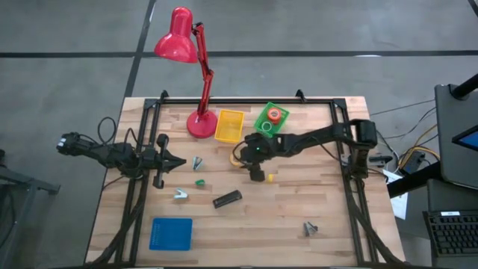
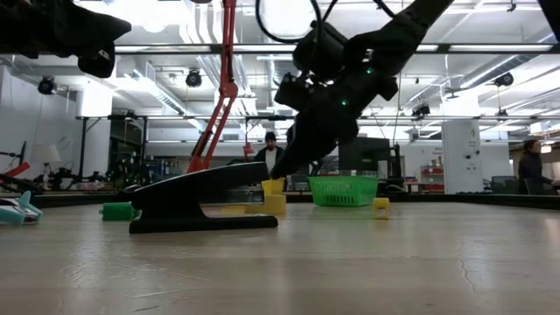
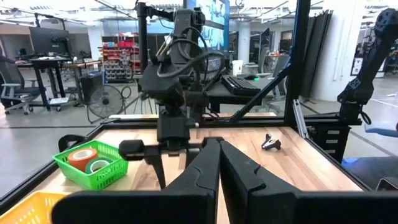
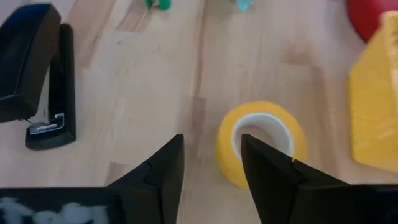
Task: Pick and place Stapler, Stapler remover, tape
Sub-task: Put the yellow tape into the green bin
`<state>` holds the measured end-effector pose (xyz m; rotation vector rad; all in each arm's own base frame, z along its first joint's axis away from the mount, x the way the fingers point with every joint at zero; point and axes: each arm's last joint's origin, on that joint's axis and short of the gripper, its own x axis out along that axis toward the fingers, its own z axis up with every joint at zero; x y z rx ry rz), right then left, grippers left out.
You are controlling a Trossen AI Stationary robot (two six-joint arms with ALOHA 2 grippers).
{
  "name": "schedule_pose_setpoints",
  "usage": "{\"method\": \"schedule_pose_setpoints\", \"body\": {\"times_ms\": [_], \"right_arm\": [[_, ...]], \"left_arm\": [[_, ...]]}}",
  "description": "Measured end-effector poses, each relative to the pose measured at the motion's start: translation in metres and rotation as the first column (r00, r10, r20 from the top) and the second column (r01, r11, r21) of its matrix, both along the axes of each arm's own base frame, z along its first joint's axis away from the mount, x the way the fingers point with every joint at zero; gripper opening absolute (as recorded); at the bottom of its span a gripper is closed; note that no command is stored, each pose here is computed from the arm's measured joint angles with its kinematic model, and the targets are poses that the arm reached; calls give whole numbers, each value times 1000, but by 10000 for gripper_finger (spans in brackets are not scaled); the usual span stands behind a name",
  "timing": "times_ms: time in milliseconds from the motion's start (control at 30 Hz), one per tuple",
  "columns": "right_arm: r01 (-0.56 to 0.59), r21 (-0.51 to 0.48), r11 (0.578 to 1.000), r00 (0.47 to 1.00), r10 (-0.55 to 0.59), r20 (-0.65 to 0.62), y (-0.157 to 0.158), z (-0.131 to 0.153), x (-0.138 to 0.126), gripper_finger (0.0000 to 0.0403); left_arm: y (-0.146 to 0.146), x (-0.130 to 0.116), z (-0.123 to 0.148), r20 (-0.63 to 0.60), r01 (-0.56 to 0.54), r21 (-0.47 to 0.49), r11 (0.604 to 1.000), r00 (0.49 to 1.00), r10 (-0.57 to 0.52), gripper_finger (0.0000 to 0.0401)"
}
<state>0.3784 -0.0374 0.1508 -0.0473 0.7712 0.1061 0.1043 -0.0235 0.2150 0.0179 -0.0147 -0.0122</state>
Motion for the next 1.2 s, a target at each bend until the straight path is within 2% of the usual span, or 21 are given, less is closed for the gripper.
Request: {"method": "schedule_pose_setpoints", "body": {"times_ms": [267,367,533,733,1067,1200], "right_arm": [[4,-23,1000,999,-6,-52,-3,-11,17,192],[-10,-31,999,994,7,-108,-4,-23,24,194],[-18,-34,999,988,12,-151,-5,-28,33,186],[-16,-29,999,988,11,-156,-4,-22,33,156],[-4,-16,1000,983,1,-182,-5,-21,29,57],[-5,-15,1000,982,2,-189,-4,-21,28,35]], "left_arm": [[0,0,0,-4,0,1,1000,1000,0,14],[0,0,-1,-5,0,2,1000,1000,0,14],[0,0,-1,-6,0,2,1000,1000,0,14],[0,0,-1,-9,0,3,1000,1000,0,14],[0,0,-1,-10,0,3,1000,1000,0,14],[0,0,-1,-9,0,3,1000,1000,0,14]]}}
